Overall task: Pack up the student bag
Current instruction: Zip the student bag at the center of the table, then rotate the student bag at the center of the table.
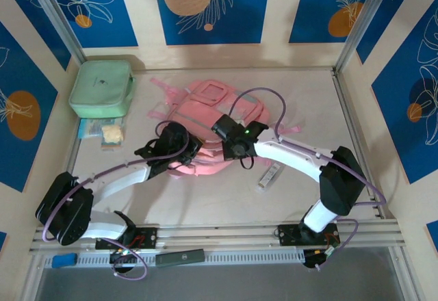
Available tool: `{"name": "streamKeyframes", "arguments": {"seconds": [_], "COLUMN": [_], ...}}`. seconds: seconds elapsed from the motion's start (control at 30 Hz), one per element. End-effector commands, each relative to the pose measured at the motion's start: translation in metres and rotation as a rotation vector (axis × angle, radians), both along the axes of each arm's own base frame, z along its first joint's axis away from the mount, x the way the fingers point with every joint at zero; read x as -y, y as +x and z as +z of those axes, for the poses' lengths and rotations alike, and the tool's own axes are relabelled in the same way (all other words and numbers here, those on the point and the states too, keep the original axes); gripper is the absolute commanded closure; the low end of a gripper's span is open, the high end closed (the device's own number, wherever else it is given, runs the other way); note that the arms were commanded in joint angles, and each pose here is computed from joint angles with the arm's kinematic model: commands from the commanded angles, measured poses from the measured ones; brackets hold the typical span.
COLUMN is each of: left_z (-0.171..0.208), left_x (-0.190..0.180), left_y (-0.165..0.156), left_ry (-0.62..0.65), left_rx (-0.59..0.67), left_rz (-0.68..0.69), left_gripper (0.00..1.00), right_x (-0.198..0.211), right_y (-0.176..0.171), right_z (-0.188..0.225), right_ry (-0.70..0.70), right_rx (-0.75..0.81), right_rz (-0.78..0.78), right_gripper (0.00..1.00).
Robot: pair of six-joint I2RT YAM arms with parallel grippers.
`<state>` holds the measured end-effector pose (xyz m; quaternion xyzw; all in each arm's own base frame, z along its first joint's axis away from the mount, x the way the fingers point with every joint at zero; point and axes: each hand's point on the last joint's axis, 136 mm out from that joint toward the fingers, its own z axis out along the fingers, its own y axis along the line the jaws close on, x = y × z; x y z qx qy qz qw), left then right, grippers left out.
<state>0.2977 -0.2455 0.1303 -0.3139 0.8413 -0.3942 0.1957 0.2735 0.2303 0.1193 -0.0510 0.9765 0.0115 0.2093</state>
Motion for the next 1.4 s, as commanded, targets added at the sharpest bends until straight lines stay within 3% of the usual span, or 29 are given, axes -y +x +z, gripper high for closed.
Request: {"name": "streamKeyframes", "arguments": {"seconds": [0.0, 0.4, 0.6, 0.63, 0.7, 0.77, 0.93, 1.0, 1.13, 1.37], "left_z": [0.008, 0.014, 0.02, 0.022, 0.022, 0.018, 0.018, 0.018, 0.017, 0.018], "left_x": [-0.024, -0.031, -0.023, -0.023, -0.024, -0.031, -0.056, -0.06, -0.062, -0.066], "left_y": [0.002, 0.005, 0.007, 0.007, 0.005, 0.001, -0.006, -0.007, -0.01, -0.008], "left_ry": [0.043, 0.044, 0.054, 0.057, 0.081, 0.117, 0.202, 0.207, 0.211, 0.247], "left_rx": [0.035, 0.042, 0.063, 0.068, 0.071, 0.058, 0.071, 0.076, 0.072, 0.089], "left_rz": [0.008, -0.082, -0.148, -0.158, -0.182, -0.179, -0.112, -0.103, -0.1, -0.109], "left_gripper": [1.0, 1.0, 1.0, 0.98, 0.84, 0.75, 0.74, 0.74, 0.76, 0.76], "right_x": [0.045, 0.082, 0.033, 0.031, 0.029, 0.019, -0.006, -0.017, -0.024, -0.044], "right_y": [0.009, 0.076, 0.051, 0.046, 0.038, 0.033, 0.038, 0.045, 0.066, 0.09], "right_z": [0.001, -0.003, 0.017, 0.019, 0.021, 0.025, 0.045, 0.048, 0.043, 0.024], "right_ry": [-0.075, -0.053, 0.021, 0.044, 0.103, 0.197, 0.416, 0.493, 0.54, 0.587], "right_rx": [0.0, 0.028, 0.051, 0.03, -0.011, -0.06, -0.133, -0.161, -0.199, -0.263], "right_rz": [-0.1, -0.208, 0.004, 0.006, -0.012, -0.005, -0.041, -0.055, -0.11, -0.107], "right_gripper": [1.0, 1.0, 1.0, 0.98, 0.91, 0.83, 0.53, 0.46, 0.41, 0.44]}}
